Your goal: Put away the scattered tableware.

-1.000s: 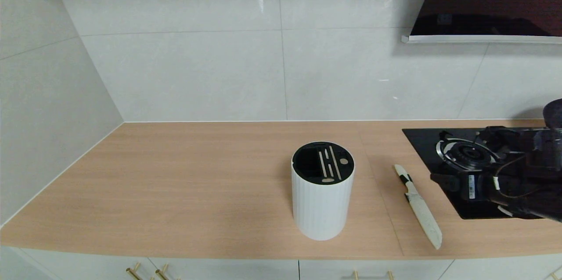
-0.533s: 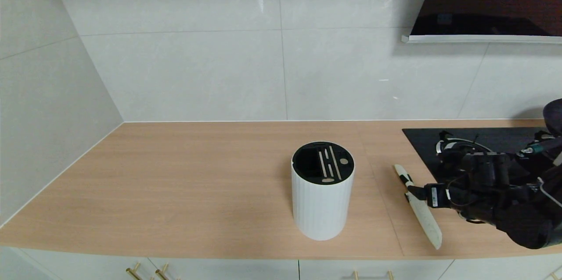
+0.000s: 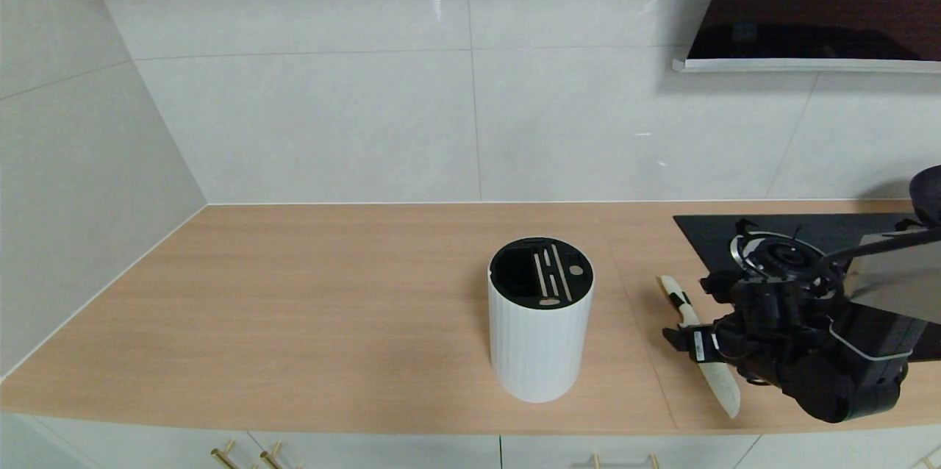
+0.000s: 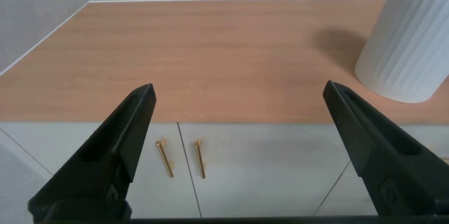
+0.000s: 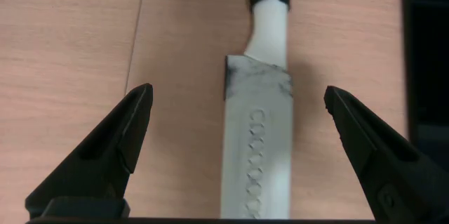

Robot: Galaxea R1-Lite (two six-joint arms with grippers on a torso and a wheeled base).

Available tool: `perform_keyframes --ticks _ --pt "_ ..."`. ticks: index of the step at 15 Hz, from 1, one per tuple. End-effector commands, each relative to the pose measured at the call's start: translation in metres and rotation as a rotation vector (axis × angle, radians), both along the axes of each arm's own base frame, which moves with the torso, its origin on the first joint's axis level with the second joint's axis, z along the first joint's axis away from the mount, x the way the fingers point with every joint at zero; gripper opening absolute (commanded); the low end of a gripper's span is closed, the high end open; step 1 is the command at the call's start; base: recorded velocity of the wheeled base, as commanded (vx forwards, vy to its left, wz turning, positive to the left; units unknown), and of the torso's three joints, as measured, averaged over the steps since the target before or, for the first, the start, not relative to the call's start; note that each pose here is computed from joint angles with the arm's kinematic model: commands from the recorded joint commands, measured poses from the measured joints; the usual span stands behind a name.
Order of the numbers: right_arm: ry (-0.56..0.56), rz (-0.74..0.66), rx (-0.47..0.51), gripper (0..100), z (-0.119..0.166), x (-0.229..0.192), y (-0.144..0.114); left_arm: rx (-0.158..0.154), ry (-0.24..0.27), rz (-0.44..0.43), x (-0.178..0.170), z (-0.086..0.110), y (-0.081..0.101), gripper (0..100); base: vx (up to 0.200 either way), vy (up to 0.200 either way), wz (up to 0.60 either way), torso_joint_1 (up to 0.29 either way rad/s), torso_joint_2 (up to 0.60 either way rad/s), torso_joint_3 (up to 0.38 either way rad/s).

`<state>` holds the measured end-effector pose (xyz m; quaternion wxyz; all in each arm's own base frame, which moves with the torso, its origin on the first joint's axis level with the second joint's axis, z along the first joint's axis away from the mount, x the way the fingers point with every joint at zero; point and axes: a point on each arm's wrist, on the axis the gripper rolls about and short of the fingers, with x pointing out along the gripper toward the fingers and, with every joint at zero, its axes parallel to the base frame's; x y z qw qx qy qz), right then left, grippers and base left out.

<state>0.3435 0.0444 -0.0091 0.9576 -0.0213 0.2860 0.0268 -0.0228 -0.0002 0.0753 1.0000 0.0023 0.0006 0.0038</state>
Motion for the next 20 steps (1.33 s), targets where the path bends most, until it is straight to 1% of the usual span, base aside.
perform_keyframes --ticks 1,3,11,12,20 --pt "0.015 0.002 -0.002 100 -0.012 0.003 0.001 0.000 0.000 0.000 0.000 0.000 0.000 100 0.000 0.000 0.00 0.000 0.00 0.000" --pt "0.011 0.000 -0.002 100 -0.018 0.005 0.001 0.000 0.000 0.000 0.000 0.000 0.000 100 0.000 0.000 0.00 0.000 0.00 0.000" --pt "0.004 -0.022 -0.004 100 -0.023 0.010 -0.004 0.000 0.000 0.000 0.000 0.000 0.000 100 0.000 0.000 0.00 0.000 0.00 0.000" --pt "0.004 -0.022 -0.004 0 -0.023 0.010 -0.004 0.000 0.000 0.000 0.000 0.000 0.000 100 0.000 0.000 0.00 0.000 0.00 0.000" --pt "0.024 -0.028 -0.027 0 -0.030 0.009 -0.005 0.000 0.000 0.000 0.000 0.000 0.000 100 0.000 0.000 0.00 0.000 0.00 0.000"
